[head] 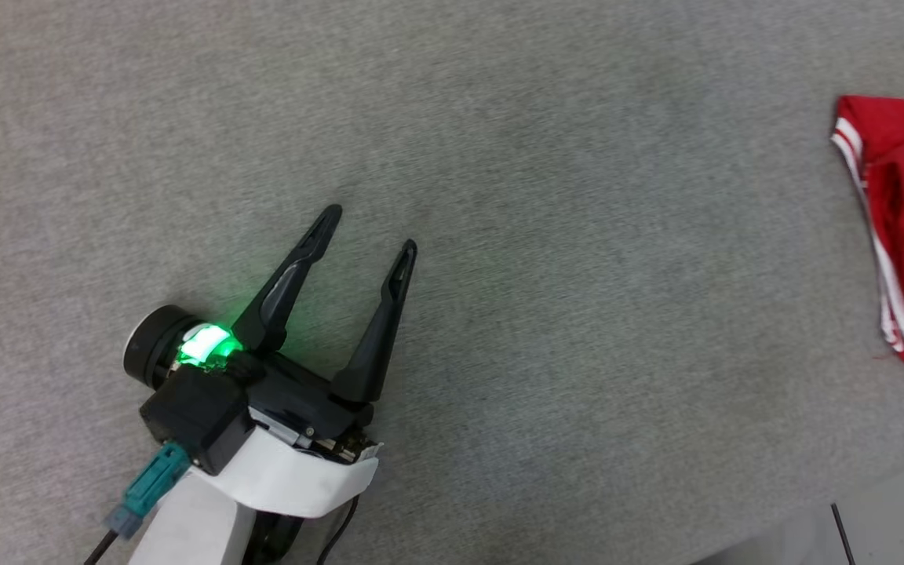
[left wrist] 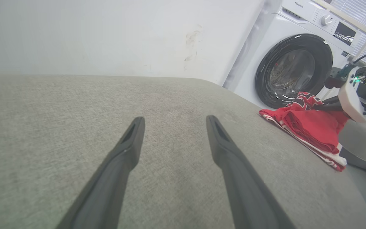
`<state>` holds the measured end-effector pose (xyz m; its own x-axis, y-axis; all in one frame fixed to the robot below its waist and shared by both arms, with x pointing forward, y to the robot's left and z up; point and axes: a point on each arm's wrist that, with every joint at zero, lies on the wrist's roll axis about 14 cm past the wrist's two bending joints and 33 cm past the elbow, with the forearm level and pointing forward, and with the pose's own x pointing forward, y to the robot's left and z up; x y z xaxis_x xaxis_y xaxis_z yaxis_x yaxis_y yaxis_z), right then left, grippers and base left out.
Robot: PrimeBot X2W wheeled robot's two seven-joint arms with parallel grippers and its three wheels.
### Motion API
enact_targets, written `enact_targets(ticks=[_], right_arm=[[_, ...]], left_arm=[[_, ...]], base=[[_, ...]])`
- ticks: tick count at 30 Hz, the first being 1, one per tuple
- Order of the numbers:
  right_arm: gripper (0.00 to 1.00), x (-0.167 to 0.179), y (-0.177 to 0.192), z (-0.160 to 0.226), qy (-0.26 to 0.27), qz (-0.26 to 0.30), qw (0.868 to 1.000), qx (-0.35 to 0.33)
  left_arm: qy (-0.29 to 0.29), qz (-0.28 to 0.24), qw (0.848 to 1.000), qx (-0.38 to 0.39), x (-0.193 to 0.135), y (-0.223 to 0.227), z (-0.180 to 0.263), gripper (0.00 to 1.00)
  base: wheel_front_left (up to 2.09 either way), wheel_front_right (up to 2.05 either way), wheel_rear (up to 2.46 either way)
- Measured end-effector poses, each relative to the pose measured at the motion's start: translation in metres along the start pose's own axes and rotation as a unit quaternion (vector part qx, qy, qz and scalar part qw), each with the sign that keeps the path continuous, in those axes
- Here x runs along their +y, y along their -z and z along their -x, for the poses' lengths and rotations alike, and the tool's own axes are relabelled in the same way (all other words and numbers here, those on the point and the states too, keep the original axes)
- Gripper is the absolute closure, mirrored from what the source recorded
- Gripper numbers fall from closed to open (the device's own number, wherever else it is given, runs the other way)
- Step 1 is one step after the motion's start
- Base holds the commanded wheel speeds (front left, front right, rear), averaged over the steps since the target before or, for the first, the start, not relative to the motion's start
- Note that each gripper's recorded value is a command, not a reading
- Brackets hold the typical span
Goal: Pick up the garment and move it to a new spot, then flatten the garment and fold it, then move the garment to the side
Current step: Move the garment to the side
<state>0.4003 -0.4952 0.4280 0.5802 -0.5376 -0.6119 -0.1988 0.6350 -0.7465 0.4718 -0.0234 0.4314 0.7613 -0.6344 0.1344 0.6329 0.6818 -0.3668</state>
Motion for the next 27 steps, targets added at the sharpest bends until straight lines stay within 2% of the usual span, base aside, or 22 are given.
enact_targets(ticks=[4,5,6,12,18,22,25,27], right_arm=[[1.00,0.003,-0.002,-0.011,0.003,-0.008,1.000,0.000],[0.82,0.002,-0.002,-0.013,0.005,-0.011,1.000,0.001],[0.00,0.002,-0.002,-0.013,0.006,-0.012,1.000,-0.001],[0.00,-0.014,-0.018,-0.007,0.028,-0.020,0.999,-0.033],[0.00,-0.031,-0.055,0.015,0.050,-0.083,0.988,-0.119],[0.00,-0.039,-0.103,0.046,0.058,-0.143,0.961,-0.230],[0.00,-0.040,-0.134,0.076,0.057,-0.178,0.933,-0.308],[0.00,-0.041,-0.153,0.099,0.056,-0.206,0.908,-0.362]], left_arm=[[-0.012,-0.004,1.000,-0.001,0.009,-0.001,0.003,0.00],[-0.015,-0.006,1.000,-0.001,0.010,-0.003,0.004,0.00],[-0.018,-0.007,1.000,-0.002,0.011,-0.004,0.004,0.00],[-0.037,-0.015,0.999,-0.021,0.013,-0.024,0.007,0.00],[-0.068,-0.034,0.996,-0.049,0.013,-0.057,0.020,0.00],[-0.110,-0.052,0.990,-0.075,0.020,-0.086,0.038,0.00],[-0.134,-0.076,0.984,-0.088,0.025,-0.106,0.055,0.00],[-0.149,-0.095,0.979,-0.097,0.027,-0.120,0.066,0.00]], base=[[0.00,0.00,0.00],[0.00,0.00,0.00],[0.00,0.00,0.00],[0.00,0.00,0.00],[0.00,0.00,0.00],[0.00,0.00,0.00],[0.00,0.00,0.00],[0.00,0.00,0.00]])
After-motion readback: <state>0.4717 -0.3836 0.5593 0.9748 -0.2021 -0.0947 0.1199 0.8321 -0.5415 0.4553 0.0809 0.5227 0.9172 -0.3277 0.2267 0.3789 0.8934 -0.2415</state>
